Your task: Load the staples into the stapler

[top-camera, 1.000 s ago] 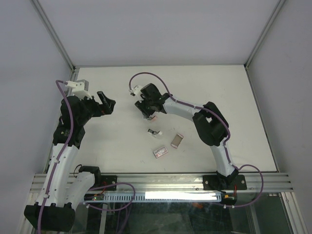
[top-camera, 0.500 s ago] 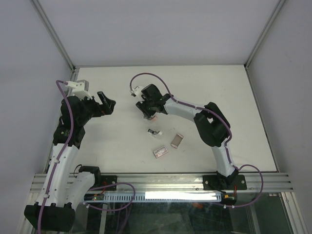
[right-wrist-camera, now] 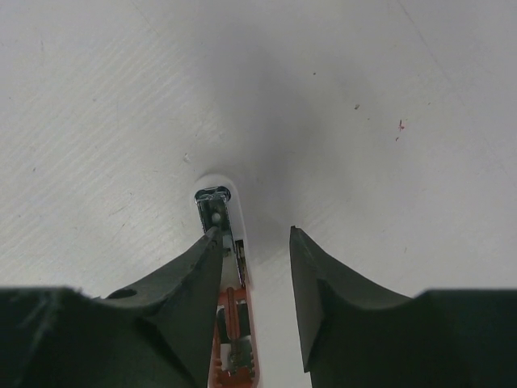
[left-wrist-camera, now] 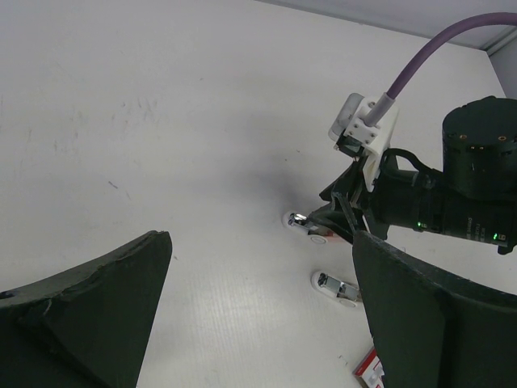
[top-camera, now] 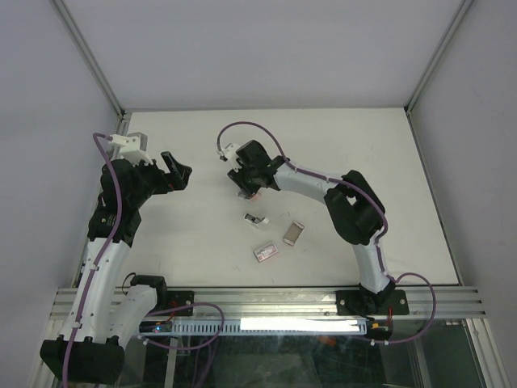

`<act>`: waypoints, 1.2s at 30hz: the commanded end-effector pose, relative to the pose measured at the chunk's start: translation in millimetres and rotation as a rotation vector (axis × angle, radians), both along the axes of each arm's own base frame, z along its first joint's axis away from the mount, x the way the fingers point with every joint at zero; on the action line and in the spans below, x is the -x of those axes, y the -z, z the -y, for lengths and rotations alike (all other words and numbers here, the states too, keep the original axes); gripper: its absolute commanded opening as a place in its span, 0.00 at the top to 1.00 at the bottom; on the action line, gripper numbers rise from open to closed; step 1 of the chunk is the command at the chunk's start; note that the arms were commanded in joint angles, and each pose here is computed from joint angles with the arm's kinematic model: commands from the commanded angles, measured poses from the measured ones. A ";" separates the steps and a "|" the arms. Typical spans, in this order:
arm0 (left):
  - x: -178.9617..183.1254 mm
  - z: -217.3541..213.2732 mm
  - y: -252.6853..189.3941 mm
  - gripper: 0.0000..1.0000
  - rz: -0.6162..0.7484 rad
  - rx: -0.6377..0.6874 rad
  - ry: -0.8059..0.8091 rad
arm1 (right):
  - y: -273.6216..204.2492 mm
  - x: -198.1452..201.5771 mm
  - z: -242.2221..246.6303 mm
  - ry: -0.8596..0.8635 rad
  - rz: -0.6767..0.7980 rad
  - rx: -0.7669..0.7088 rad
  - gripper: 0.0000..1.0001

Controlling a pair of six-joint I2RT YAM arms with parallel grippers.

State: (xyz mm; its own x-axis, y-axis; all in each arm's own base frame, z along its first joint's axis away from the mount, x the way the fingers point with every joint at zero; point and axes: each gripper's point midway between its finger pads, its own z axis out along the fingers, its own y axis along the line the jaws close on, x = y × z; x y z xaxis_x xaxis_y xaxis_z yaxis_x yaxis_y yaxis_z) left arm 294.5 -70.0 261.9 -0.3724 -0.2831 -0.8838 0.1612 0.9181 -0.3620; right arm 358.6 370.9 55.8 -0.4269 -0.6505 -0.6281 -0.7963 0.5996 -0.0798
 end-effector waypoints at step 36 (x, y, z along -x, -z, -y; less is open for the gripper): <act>-7.9 5.5 -1.0 0.01 0.020 0.032 0.029 | -145.9 9.6 19.7 0.143 0.069 -0.352 0.45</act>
